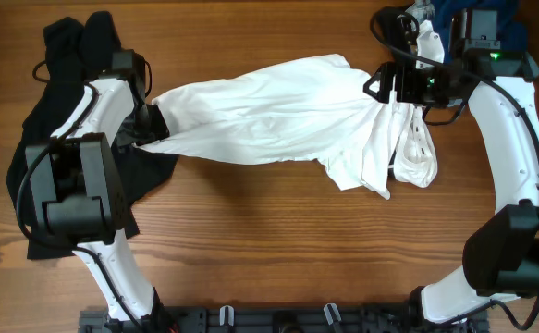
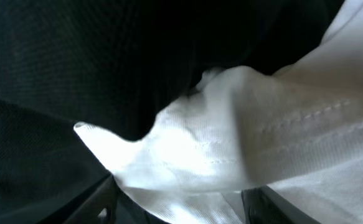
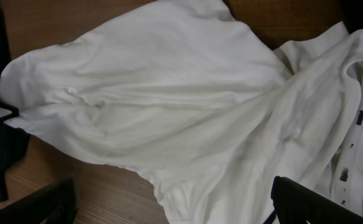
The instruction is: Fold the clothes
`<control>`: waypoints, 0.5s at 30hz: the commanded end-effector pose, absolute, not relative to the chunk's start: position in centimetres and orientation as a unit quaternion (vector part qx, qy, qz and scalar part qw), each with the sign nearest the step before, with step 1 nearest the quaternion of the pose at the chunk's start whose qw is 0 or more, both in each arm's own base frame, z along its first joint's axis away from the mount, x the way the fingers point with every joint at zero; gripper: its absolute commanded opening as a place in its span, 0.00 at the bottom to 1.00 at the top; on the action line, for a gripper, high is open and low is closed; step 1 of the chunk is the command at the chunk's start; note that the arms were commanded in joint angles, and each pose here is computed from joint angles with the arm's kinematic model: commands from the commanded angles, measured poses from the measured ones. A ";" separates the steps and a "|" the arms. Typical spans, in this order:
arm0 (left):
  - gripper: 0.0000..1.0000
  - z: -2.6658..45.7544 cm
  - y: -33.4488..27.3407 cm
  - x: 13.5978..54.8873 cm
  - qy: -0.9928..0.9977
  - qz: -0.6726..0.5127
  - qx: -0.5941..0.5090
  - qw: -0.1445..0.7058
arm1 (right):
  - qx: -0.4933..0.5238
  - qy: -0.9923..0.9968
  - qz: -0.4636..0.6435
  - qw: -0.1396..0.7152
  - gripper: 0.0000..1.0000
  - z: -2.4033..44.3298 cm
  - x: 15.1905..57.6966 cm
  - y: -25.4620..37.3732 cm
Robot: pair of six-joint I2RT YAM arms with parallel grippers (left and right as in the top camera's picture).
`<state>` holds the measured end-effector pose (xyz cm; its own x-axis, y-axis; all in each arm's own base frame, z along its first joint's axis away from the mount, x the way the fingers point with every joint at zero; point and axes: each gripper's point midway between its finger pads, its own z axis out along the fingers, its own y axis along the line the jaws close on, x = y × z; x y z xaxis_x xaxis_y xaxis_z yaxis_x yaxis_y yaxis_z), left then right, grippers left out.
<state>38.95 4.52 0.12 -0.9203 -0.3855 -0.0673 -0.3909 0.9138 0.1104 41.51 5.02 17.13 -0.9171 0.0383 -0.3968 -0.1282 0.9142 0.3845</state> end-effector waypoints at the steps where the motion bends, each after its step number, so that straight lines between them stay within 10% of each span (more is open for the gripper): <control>1: 0.56 -1.6 5.3 37.8 0.976 0.071 -0.207 0.004 | -0.031 0.957 0.207 0.200 1.00 16.8 41.4 5.2; 15: 0.24 -1.2 5.3 38.9 0.975 0.069 -0.208 0.021 | -0.032 0.956 0.207 0.204 0.99 16.9 41.6 5.2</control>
<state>39.75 4.22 0.00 -0.9164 -0.3889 -0.0941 -0.3963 0.9147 0.0789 41.74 5.00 17.23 -0.9128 0.0381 -0.4066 -0.1323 0.9144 0.3826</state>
